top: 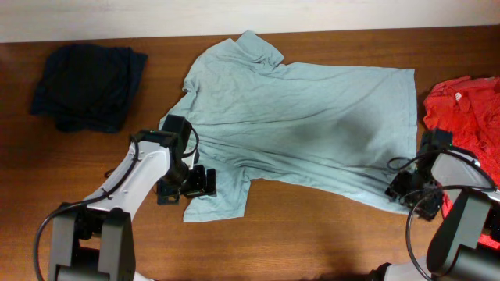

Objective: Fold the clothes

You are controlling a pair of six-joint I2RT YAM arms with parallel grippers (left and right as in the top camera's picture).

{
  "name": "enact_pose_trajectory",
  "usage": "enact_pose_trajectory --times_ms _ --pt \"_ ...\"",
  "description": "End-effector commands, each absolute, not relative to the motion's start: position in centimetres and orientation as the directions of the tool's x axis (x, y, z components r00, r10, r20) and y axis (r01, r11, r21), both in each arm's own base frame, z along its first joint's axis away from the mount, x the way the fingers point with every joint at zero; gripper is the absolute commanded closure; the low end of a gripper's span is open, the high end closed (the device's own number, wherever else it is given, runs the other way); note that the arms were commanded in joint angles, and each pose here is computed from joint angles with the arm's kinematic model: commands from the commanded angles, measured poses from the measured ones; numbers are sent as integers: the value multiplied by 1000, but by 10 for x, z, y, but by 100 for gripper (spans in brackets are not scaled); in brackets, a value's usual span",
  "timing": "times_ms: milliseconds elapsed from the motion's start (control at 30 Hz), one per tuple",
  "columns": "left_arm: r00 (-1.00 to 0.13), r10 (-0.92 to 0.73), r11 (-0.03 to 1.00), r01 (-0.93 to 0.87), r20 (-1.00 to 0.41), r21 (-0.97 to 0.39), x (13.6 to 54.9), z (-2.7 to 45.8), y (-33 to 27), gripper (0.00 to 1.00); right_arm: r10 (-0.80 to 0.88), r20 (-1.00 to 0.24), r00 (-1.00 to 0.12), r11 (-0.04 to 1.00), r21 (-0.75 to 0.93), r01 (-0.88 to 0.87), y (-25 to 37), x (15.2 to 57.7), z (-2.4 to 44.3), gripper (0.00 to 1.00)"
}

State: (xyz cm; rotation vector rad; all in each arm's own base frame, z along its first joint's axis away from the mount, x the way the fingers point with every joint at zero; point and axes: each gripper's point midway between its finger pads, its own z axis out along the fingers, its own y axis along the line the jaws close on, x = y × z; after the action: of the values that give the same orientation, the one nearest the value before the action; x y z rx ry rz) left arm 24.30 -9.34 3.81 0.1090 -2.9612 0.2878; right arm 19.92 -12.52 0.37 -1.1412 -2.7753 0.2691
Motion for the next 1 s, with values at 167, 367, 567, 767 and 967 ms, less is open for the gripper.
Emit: enact_pose_trajectory --times_ms 167,367,567,767,967 --pt "-983 -61 980 -91 172 -176 241 37 -93 1 771 2 -636 620 -229 751 -134 185 -3 25" --pt "-985 -60 980 -89 164 -178 243 37 -93 1 807 47 -588 589 -132 797 -130 179 -14 24" --pt "-985 -60 980 -89 162 -179 243 37 -94 1 818 97 -567 568 24 823 -114 177 -31 33" --pt "-985 -60 980 -89 161 -180 243 37 -94 1 826 100 -555 553 52 832 -113 178 -33 73" --pt "-983 -61 980 -92 175 -175 240 37 -93 1 825 93 -557 551 79 830 -112 184 -33 83"
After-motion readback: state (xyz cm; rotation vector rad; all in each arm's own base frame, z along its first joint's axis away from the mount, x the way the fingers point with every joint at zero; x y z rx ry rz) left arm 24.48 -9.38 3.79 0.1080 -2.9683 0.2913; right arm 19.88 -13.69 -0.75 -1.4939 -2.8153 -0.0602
